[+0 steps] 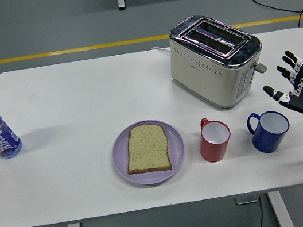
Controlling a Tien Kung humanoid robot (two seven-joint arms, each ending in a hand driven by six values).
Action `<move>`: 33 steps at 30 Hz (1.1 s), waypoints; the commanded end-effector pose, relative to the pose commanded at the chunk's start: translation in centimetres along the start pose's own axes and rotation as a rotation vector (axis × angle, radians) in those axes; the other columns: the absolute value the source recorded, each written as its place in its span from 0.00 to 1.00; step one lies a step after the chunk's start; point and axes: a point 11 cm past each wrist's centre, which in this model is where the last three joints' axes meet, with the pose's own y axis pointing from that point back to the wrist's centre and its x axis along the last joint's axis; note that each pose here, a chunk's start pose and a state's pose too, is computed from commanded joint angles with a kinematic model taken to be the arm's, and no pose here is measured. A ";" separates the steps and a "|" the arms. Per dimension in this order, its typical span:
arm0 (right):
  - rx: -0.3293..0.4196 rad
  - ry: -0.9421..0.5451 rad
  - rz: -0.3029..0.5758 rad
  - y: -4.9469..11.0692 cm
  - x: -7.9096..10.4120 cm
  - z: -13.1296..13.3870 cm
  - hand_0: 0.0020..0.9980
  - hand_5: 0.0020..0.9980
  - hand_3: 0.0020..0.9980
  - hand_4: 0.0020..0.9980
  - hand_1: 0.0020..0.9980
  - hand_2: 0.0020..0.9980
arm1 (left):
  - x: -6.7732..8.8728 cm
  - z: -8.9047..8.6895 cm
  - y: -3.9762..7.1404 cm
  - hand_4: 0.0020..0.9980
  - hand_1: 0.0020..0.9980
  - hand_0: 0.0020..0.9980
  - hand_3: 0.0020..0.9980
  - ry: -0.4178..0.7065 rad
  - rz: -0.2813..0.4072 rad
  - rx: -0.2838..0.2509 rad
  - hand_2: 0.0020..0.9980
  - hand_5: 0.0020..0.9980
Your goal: Pick up the cup,pour liquid into bread,place the cup on the desk
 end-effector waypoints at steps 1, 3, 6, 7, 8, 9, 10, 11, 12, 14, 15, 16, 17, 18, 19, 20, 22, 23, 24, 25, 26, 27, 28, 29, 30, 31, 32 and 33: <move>-0.015 -0.037 0.015 0.0 0.4 0.1 0.82 0.21 0.73 0.78 0.71 0.74 | 0.0 0.0 0.0 0.40 0.76 0.69 0.61 0.001 0.000 0.000 0.77 1.00; -0.047 -0.112 0.058 0.0 1.3 0.6 0.82 0.21 0.73 0.78 0.71 0.74 | 0.0 0.0 0.0 0.40 0.76 0.69 0.61 0.003 0.000 0.000 0.77 1.00; -0.092 -0.163 0.097 0.2 2.5 1.7 0.82 0.21 0.73 0.78 0.71 0.74 | 0.0 0.0 0.0 0.40 0.76 0.69 0.61 0.002 0.001 0.000 0.77 1.00; -0.098 -0.168 0.099 0.3 2.7 1.9 0.79 0.22 0.69 0.67 0.69 0.71 | 0.0 0.0 0.0 0.40 0.76 0.69 0.61 0.002 0.001 -0.001 0.77 1.00; -0.101 -0.172 0.102 0.3 2.9 2.0 0.79 0.22 0.69 0.67 0.69 0.71 | 0.0 0.0 0.0 0.40 0.76 0.69 0.61 0.003 0.000 -0.001 0.77 1.00; -0.101 -0.177 0.108 0.4 3.1 2.1 0.79 0.22 0.69 0.67 0.69 0.71 | 0.0 0.0 0.0 0.40 0.76 0.69 0.61 0.005 0.000 -0.001 0.77 1.00; -0.100 -0.183 0.115 0.4 3.3 2.2 0.79 0.22 0.69 0.67 0.69 0.71 | 0.0 0.0 0.0 0.40 0.76 0.69 0.61 0.005 0.000 -0.001 0.77 1.00; -0.100 -0.188 0.121 0.4 3.4 2.3 0.79 0.22 0.69 0.67 0.69 0.71 | -0.1 0.0 0.0 0.40 0.76 0.69 0.61 0.005 -0.001 -0.001 0.77 1.00; -0.106 -0.207 0.128 0.4 3.5 2.4 0.79 0.22 0.69 0.67 0.69 0.71 | -0.1 0.0 0.0 0.40 0.76 0.69 0.61 0.004 -0.001 0.000 0.77 1.00; -0.119 -0.247 0.139 0.4 3.6 2.7 0.77 0.23 0.64 0.64 0.67 0.68 | -0.1 0.0 0.0 0.40 0.76 0.69 0.61 0.003 -0.001 0.000 0.77 1.00; -0.124 -0.265 0.143 0.4 3.6 2.8 0.77 0.23 0.64 0.64 0.67 0.68 | -0.1 0.0 0.0 0.40 0.76 0.69 0.61 0.003 -0.001 0.001 0.77 1.00; -0.137 -0.296 0.146 0.5 3.7 3.0 0.77 0.23 0.64 0.64 0.67 0.68 | -0.1 0.0 0.0 0.40 0.76 0.69 0.61 0.001 -0.001 0.001 0.77 1.00; -0.145 -0.321 0.150 0.5 3.7 3.1 0.77 0.23 0.64 0.64 0.67 0.68 | -0.1 -0.1 0.0 0.40 0.76 0.69 0.61 0.000 -0.001 0.002 0.77 1.00; -0.153 -0.343 0.155 0.6 3.8 3.3 0.77 0.23 0.64 0.64 0.67 0.68 | -0.1 0.0 0.0 0.40 0.76 0.69 0.61 -0.001 -0.002 0.001 0.77 1.00; -0.160 -0.361 0.157 0.6 3.8 3.4 0.74 0.24 0.62 0.63 0.64 0.66 | -0.1 0.0 0.0 0.40 0.76 0.69 0.61 -0.001 -0.002 0.001 0.77 1.00; -0.166 -0.376 0.159 0.7 3.7 3.5 0.74 0.24 0.62 0.63 0.64 0.66 | -0.1 0.0 0.0 0.40 0.76 0.69 0.61 -0.001 -0.002 0.001 0.77 1.00; -0.177 -0.402 0.166 0.7 3.8 3.7 0.74 0.24 0.62 0.63 0.64 0.66 | -0.1 0.0 0.0 0.40 0.76 0.69 0.61 -0.001 -0.002 0.000 0.77 1.00; -0.190 -0.432 0.168 0.7 3.7 3.9 0.74 0.24 0.62 0.63 0.64 0.66 | -0.1 0.0 0.0 0.40 0.76 0.69 0.61 -0.002 -0.002 0.000 0.77 1.00; -0.201 -0.457 0.171 0.8 3.7 4.1 0.74 0.24 0.62 0.63 0.64 0.66 | -0.2 0.0 0.0 0.40 0.76 0.69 0.61 -0.002 -0.003 -0.001 0.77 1.00; -0.217 -0.499 0.179 0.8 3.6 4.3 0.70 0.21 0.59 0.61 0.59 0.63 | -0.2 0.1 0.0 0.40 0.76 0.69 0.61 -0.001 -0.003 -0.001 0.77 1.00; -0.221 -0.519 0.183 0.9 3.6 4.3 0.70 0.21 0.59 0.61 0.59 0.63 | -0.2 0.1 0.0 0.40 0.76 0.69 0.61 -0.001 -0.003 -0.001 0.77 1.00; -0.243 -0.564 0.187 0.9 3.6 4.6 0.70 0.21 0.59 0.61 0.59 0.63 | -0.2 0.1 0.0 0.40 0.76 0.69 0.61 0.000 -0.003 -0.002 0.77 1.00; -0.260 -0.598 0.189 1.0 3.6 4.8 0.70 0.21 0.59 0.61 0.59 0.63 | -0.2 0.1 0.0 0.40 0.76 0.69 0.61 0.000 -0.004 -0.002 0.77 1.00; -0.274 -0.624 0.190 1.0 3.6 5.0 0.70 0.21 0.59 0.61 0.59 0.63 | -0.2 0.1 0.0 0.40 0.76 0.69 0.61 0.000 -0.004 -0.003 0.77 1.00; -0.286 -0.646 0.192 1.0 3.7 5.1 0.70 0.21 0.59 0.61 0.59 0.63 | -0.3 0.2 0.0 0.40 0.76 0.69 0.61 -0.001 -0.004 -0.003 0.77 1.00; -0.294 -0.664 0.194 1.1 3.7 5.2 0.70 0.21 0.59 0.61 0.59 0.63 | -0.3 0.2 0.0 0.40 0.76 0.69 0.61 -0.002 -0.004 -0.003 0.77 1.00; -0.305 -0.696 0.198 1.1 3.8 5.4 0.69 0.18 0.58 0.60 0.58 0.63 | -0.2 0.1 0.0 0.40 0.76 0.69 0.61 -0.002 -0.004 -0.003 0.77 1.00; -0.307 -0.705 0.200 1.2 3.8 5.4 0.69 0.18 0.58 0.60 0.58 0.63 | -0.2 0.1 0.0 0.40 0.76 0.69 0.61 -0.002 -0.004 -0.002 0.77 1.00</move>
